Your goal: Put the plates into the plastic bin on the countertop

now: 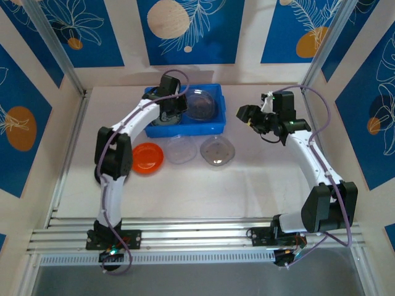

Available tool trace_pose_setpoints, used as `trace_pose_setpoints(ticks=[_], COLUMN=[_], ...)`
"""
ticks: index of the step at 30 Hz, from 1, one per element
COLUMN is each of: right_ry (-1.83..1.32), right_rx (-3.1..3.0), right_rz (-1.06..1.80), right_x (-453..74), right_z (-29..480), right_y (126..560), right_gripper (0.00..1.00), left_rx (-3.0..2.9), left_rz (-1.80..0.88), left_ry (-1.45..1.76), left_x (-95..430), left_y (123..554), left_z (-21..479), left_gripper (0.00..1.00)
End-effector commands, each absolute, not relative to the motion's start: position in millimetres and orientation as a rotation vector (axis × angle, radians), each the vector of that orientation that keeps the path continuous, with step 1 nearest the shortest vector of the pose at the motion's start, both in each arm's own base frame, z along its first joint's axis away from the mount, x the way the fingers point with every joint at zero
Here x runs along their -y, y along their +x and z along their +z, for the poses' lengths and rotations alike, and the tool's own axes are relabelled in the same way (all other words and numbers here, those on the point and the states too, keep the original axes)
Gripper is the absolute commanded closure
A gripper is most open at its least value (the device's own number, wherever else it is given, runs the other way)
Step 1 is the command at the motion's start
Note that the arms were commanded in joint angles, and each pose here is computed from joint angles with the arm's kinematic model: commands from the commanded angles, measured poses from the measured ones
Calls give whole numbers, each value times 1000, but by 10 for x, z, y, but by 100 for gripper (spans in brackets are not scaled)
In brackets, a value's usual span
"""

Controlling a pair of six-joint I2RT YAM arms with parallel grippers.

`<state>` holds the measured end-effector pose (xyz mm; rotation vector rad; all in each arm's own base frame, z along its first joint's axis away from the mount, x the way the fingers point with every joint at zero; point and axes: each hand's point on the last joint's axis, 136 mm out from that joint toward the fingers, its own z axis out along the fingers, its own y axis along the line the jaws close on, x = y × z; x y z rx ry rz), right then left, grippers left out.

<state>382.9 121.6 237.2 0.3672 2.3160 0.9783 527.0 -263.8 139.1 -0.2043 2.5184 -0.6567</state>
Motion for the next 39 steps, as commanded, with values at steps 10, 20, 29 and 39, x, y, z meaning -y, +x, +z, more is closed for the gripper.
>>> trace_pose_setpoints(ticks=[10,20,29,39], right_ry=[405,409,405,394], right_rx=[-2354,-2383,-2370,-2356], right_rz=[1032,1050,1052,1060], right_x=[-1169,-1206,-1210,-1241], right_z=[2268,2159,2199,2260], right_y=[3908,3935,3934,3952], right_gripper=[41,42,42,42], left_rx=[-2532,-2555,-2556,-2542], left_rz=[-777,-811,-830,-773], left_ry=[-340,-396,-356,-317], left_x=[2763,2846,2983,2897], left_y=[5668,5734,5758,5731], left_z=[969,750,834,1112], left_gripper=[100,100,54,43])
